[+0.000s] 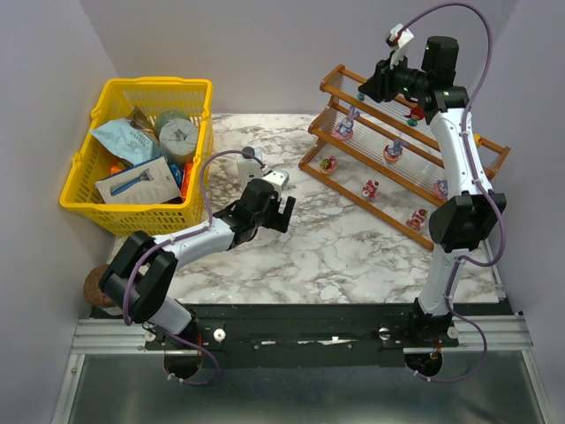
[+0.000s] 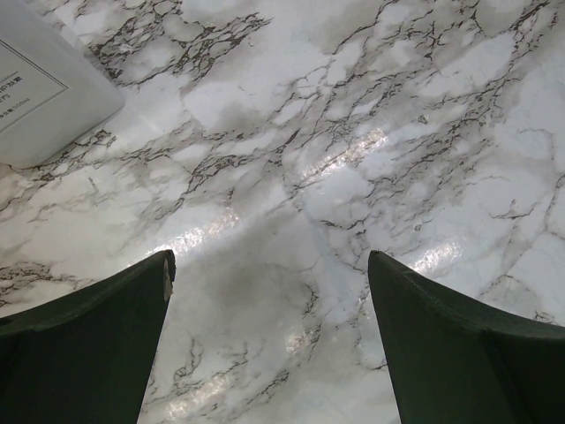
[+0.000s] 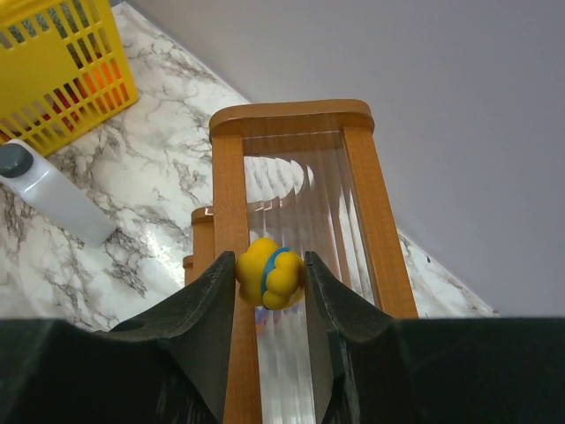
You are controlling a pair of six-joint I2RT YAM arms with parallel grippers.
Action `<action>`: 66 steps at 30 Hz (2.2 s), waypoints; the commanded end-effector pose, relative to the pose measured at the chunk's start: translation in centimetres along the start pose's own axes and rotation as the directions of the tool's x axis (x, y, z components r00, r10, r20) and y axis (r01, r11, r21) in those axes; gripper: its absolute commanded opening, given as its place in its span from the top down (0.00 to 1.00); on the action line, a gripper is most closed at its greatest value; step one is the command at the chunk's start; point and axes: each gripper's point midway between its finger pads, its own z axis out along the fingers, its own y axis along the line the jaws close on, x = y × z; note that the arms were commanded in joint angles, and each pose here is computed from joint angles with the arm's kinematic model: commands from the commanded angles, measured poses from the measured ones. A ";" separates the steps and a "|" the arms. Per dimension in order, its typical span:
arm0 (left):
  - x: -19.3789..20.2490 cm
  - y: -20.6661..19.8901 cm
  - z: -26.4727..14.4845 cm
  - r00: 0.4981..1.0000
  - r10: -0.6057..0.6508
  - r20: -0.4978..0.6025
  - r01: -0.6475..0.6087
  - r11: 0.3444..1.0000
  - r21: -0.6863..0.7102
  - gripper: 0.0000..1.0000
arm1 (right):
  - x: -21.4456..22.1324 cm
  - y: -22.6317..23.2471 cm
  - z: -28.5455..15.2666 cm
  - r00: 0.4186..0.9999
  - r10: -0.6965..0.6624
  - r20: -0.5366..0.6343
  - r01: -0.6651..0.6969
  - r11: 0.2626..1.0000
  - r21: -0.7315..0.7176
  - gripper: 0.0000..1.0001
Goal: Place and organize the plastic toys onto the shelf
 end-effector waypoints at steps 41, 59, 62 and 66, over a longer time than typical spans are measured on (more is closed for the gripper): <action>-1.2 -0.8 0.2 1.000 -0.022 -0.008 0.023 0.999 0.043 0.01 | -0.6 -1.0 -0.8 0.999 -0.043 -0.018 0.044 0.998 0.039 0.26; -0.9 -0.6 0.2 1.000 -0.023 -0.013 0.024 0.999 0.036 0.01 | 1.3 -1.5 0.0 0.999 0.001 -0.048 0.001 0.999 0.049 0.29; -0.8 -0.5 0.2 1.000 -0.024 -0.015 0.025 0.999 0.035 0.01 | 1.7 -1.6 0.1 0.998 0.006 -0.057 -0.003 0.999 0.053 0.31; -0.8 -0.6 0.3 1.000 -0.021 -0.015 0.022 0.999 0.038 0.01 | 1.5 -1.4 0.2 0.999 0.004 -0.053 -0.001 0.999 0.051 0.36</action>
